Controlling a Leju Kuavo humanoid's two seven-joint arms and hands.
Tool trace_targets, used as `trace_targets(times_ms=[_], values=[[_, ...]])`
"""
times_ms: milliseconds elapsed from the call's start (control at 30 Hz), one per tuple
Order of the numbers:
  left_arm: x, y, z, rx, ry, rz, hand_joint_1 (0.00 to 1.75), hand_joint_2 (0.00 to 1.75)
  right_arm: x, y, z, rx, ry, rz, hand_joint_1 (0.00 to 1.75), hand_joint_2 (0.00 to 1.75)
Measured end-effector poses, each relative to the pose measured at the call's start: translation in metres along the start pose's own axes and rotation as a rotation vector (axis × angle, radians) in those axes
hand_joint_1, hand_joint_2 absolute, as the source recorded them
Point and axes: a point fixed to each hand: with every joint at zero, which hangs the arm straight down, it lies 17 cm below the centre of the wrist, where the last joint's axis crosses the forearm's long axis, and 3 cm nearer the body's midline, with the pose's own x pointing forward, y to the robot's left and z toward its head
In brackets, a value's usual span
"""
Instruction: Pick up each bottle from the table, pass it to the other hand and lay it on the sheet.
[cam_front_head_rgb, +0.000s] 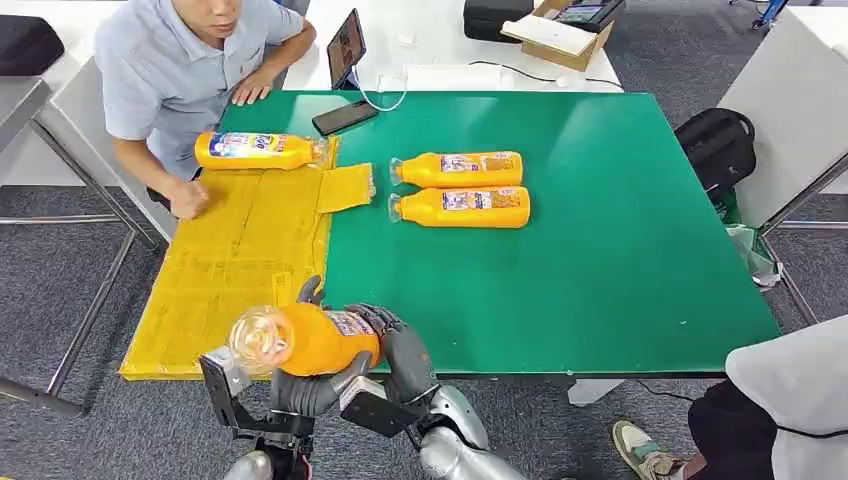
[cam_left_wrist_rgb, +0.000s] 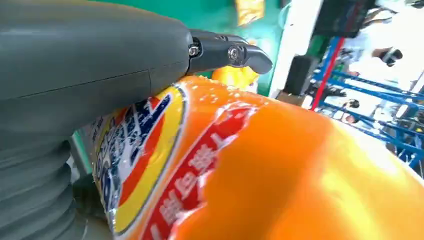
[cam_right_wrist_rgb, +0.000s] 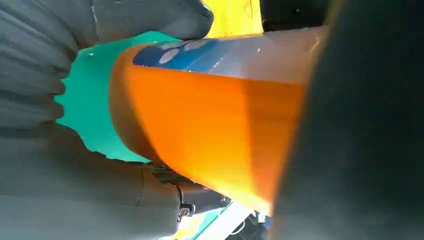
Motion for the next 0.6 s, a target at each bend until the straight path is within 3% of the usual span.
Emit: trace_targets(times_ms=[67,100,133,167,200,233,600], values=[[-0.002,0.001,0.0,-0.002,0.015,0.017,1.75,1.75,-0.001,0.003,0.001,0.004,0.007,-0.003,1.68,1.75],[-0.003,0.002,0.001,0.001,0.019,0.02,1.75,1.75,-0.001,0.005,0.001,0.007,0.009,-0.005,1.38,1.75],[-0.003,0.004,0.001,0.006,0.021,0.019,1.75,1.75,-0.001,0.006,0.001,0.009,0.011,-0.005,0.56,1.75],[-0.004,0.006,0.0,0.014,0.024,0.016,1.75,1.75,-0.001,0.007,0.001,0.012,0.012,-0.005,0.07,1.75],[-0.005,0.009,0.0,0.024,0.028,0.015,1.75,1.75,-0.001,0.009,0.001,0.016,0.012,-0.006,0.0,1.75],[-0.005,0.011,0.0,0.034,0.03,0.018,1.75,1.75,-0.001,0.011,0.002,0.022,0.012,-0.008,0.0,0.0],[0.002,0.052,-0.005,0.182,0.009,-0.035,1.75,1.75,0.012,0.021,0.016,0.0,-0.036,0.017,0.0,0.0]])
